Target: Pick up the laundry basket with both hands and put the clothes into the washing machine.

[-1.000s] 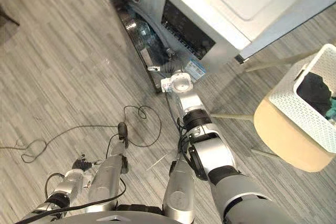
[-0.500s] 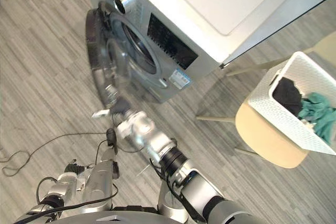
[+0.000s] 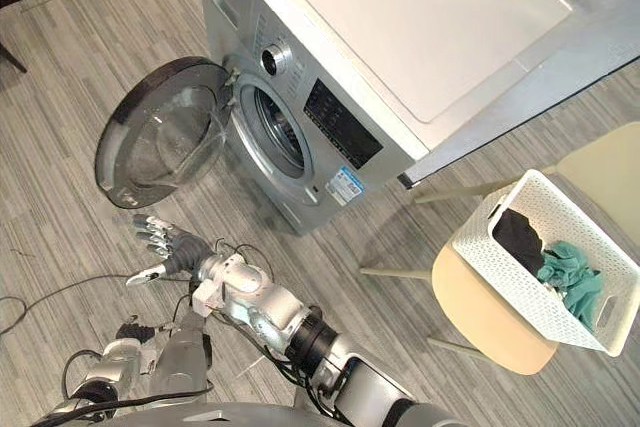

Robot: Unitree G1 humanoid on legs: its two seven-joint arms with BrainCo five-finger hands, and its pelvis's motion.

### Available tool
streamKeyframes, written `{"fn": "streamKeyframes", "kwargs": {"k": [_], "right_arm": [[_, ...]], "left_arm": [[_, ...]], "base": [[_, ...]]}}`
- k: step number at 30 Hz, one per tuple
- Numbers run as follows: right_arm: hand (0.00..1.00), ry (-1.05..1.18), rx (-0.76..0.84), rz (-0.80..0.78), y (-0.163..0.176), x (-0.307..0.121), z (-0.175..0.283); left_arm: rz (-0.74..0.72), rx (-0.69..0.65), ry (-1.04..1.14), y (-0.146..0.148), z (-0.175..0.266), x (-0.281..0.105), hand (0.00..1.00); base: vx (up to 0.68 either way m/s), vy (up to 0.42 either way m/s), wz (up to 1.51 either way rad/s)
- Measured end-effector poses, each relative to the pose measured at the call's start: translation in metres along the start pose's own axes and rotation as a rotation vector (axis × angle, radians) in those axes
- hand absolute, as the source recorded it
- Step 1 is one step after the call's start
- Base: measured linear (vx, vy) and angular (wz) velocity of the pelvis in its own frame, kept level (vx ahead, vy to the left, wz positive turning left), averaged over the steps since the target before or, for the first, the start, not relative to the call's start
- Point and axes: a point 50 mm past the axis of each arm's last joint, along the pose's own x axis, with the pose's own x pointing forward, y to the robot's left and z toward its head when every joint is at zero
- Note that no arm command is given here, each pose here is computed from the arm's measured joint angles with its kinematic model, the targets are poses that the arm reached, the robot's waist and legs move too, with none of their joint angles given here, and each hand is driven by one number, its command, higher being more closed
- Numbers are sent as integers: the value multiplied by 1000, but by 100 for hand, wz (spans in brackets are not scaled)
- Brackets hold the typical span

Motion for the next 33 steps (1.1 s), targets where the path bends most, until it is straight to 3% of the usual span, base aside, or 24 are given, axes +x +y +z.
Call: {"fn": "streamKeyframes", "kwargs": {"k": [4,8,11,13,14,18,22,27,33], "right_arm": [[0,-22,53,-84,-15,-20,-5],[0,-76,106,-298,-51,-58,-7],[0,-94,146,-594,-91,-112,-19],[0,-61,77,-848,-117,-161,-25],[0,-46,58,-903,-122,-173,-27],[0,256,65,-1282,-152,-257,-76],[0,617,288,-1440,-131,-314,-144],[0,789,614,-1524,-79,-344,-197],[0,856,630,-1546,-70,-356,-203]], "left_arm": [[-8,23,28,-1,-8,-1,0],[-25,1,49,-3,-13,-2,0],[-47,-10,64,-6,-18,-3,0],[-70,3,81,-8,-25,-5,0],[-73,4,87,-9,-27,-5,0],[-133,35,146,-20,-44,-10,0],[-165,61,169,-28,-52,-14,0],[-175,53,190,-28,-59,-15,0],[-173,-42,187,-30,-58,-16,0]], "base": [[22,-38,-21],[6,-27,-22],[22,-11,-21],[27,-7,-33],[25,-9,-32],[26,-7,-26],[61,-24,-21],[31,-30,-3],[-52,-18,16]]}}
